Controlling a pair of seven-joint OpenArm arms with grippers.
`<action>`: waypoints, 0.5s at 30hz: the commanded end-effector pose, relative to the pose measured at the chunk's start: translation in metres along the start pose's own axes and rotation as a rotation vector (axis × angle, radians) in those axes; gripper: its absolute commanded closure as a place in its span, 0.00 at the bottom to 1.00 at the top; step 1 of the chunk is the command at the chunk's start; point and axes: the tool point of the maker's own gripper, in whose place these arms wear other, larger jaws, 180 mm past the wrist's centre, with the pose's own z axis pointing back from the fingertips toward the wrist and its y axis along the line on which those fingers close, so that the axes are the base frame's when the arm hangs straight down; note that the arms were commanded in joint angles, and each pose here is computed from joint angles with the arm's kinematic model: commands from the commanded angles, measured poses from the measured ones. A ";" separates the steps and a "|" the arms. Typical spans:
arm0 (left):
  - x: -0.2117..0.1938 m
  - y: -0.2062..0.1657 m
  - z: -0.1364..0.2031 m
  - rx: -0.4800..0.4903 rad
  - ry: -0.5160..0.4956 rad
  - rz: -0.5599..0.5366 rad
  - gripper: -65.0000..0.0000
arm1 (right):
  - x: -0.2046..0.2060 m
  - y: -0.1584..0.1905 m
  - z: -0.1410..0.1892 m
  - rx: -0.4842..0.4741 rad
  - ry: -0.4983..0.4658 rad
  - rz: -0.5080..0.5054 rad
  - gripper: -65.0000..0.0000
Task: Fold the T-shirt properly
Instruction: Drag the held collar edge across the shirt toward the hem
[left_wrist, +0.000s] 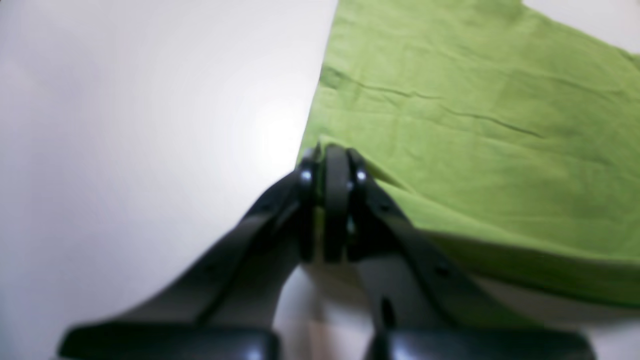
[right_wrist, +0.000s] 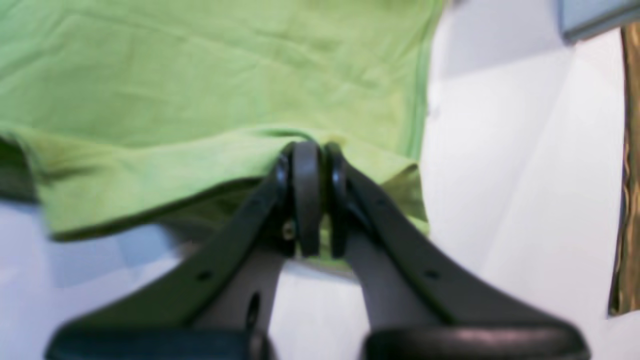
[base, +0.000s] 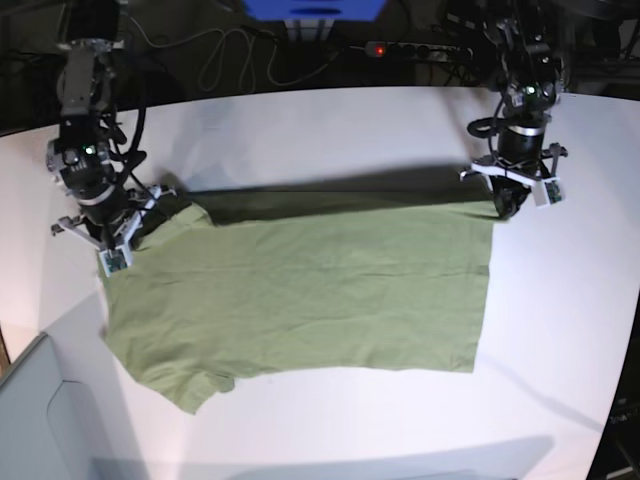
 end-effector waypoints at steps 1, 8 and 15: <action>0.015 0.000 -0.002 -0.001 -0.052 -0.003 1.00 | 0.015 -0.005 0.000 -0.004 -0.045 0.016 1.00; 0.021 0.002 -0.017 0.002 -0.065 0.016 1.00 | 0.035 -0.016 -0.011 -0.020 -0.074 0.001 1.00; 0.030 -0.001 -0.021 -0.002 -0.087 0.020 1.00 | 0.043 -0.008 -0.024 0.010 -0.069 0.010 1.00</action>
